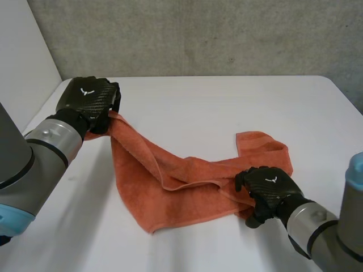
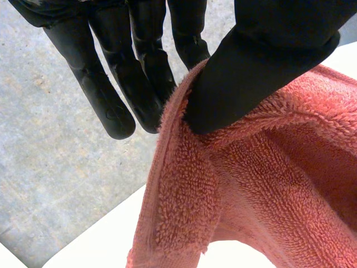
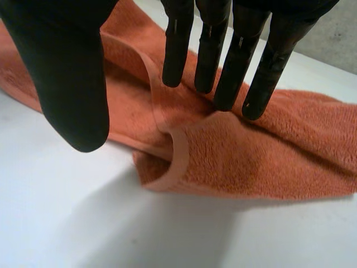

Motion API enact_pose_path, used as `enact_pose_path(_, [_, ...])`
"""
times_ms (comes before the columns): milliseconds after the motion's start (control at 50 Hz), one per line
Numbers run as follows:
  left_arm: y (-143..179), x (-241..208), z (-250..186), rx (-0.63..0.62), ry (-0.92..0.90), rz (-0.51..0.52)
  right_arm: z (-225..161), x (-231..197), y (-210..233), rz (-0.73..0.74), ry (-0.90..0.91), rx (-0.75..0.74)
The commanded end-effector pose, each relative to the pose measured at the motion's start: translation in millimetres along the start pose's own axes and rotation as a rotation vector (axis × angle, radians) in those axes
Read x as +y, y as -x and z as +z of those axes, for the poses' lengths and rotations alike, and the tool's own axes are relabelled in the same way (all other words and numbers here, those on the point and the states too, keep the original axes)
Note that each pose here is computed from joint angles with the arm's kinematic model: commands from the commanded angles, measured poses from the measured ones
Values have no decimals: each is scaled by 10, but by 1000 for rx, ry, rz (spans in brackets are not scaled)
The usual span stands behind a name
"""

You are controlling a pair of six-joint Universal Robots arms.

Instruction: Fold the laundry

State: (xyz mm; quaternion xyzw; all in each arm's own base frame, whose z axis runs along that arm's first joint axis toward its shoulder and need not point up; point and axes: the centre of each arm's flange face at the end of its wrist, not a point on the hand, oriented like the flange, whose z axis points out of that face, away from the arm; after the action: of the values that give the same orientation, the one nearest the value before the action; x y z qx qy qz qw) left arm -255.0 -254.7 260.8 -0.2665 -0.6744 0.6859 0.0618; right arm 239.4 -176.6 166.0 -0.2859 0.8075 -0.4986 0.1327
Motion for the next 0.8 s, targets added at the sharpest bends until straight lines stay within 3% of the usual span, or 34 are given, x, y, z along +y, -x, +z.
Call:
enact_pose_path(20, [-10, 44, -11, 3, 15, 0, 203, 180, -59, -52, 30, 55])
enact_pose_path(360, [23, 127, -18, -8, 38, -4, 410, 227, -245, -89, -4, 152])
enact_pose_path(600, [46, 152, -20, -13, 46, -5, 458, 130, -509, -26, -10, 218])
enact_pose_path(800, [28, 174, -30, -8, 52, -4, 503, 164, -504, 98, 30, 159])
